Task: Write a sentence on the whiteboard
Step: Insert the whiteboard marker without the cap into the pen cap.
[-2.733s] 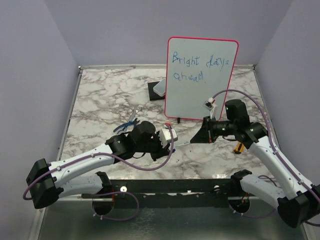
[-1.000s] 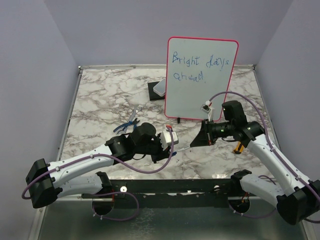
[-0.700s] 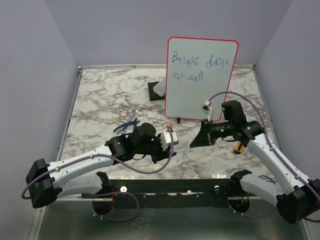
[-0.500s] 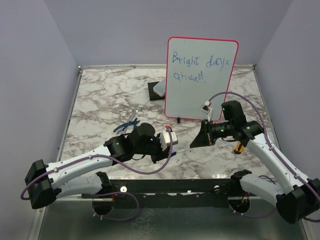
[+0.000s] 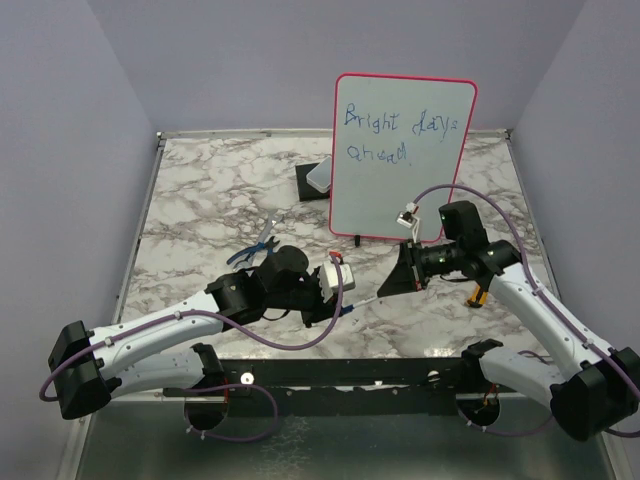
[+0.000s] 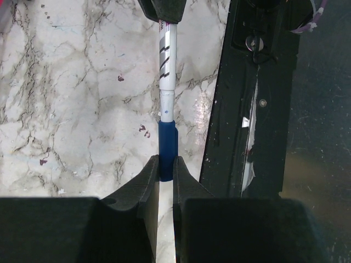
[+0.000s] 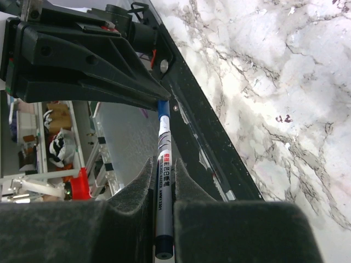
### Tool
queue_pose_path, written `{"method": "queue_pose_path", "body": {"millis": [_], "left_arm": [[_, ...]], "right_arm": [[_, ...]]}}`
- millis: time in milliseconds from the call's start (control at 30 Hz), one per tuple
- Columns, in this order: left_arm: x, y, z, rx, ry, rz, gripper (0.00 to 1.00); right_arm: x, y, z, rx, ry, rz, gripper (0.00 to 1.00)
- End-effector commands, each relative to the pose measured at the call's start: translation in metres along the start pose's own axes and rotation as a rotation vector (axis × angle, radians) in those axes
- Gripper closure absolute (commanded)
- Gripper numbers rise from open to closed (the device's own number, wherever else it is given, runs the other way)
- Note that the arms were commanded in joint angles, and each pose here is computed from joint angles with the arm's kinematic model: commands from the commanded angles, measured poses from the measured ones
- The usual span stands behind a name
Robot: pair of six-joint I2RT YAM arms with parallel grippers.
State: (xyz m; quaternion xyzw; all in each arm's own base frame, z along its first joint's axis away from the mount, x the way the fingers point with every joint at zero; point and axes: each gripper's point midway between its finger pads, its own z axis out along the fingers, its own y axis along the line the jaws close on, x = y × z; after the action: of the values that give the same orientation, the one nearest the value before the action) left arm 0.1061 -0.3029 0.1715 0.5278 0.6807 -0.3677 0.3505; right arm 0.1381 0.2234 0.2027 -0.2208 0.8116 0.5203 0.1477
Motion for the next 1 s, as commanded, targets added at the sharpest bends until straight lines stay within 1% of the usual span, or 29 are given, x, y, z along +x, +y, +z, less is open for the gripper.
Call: {"method": "queue_pose_path", "body": {"millis": [0, 167, 467, 633, 800, 967], "left_arm": [[-0.02, -0.009, -0.002, 0.046, -0.065, 0.044, 1.0], [-0.022, -0.01, -0.003, 0.048, -0.084, 0.04, 1.0], [-0.038, -0.01, 0.0, 0.045, -0.139, 0.015, 1.0], [-0.048, -0.008, -0.001, 0.031, -0.186, 0.017, 1.0], [-0.05, -0.006, 0.004, 0.023, -0.194, -0.019, 1.0], [-0.06, -0.001, -0.001, -0.018, -0.258, -0.022, 1.0]], "right_arm": [[0.004, 0.003, 0.004, -0.066, 0.017, 0.025, 0.99], [0.008, 0.006, 0.007, -0.112, 0.021, 0.04, 0.99], [0.008, 0.004, 0.013, -0.116, 0.009, 0.049, 0.99], [0.013, 0.003, 0.019, -0.124, 0.029, 0.054, 0.99], [0.013, 0.007, 0.025, -0.153, 0.031, 0.047, 0.99], [0.02, 0.007, 0.033, -0.16, 0.052, 0.054, 0.99]]}}
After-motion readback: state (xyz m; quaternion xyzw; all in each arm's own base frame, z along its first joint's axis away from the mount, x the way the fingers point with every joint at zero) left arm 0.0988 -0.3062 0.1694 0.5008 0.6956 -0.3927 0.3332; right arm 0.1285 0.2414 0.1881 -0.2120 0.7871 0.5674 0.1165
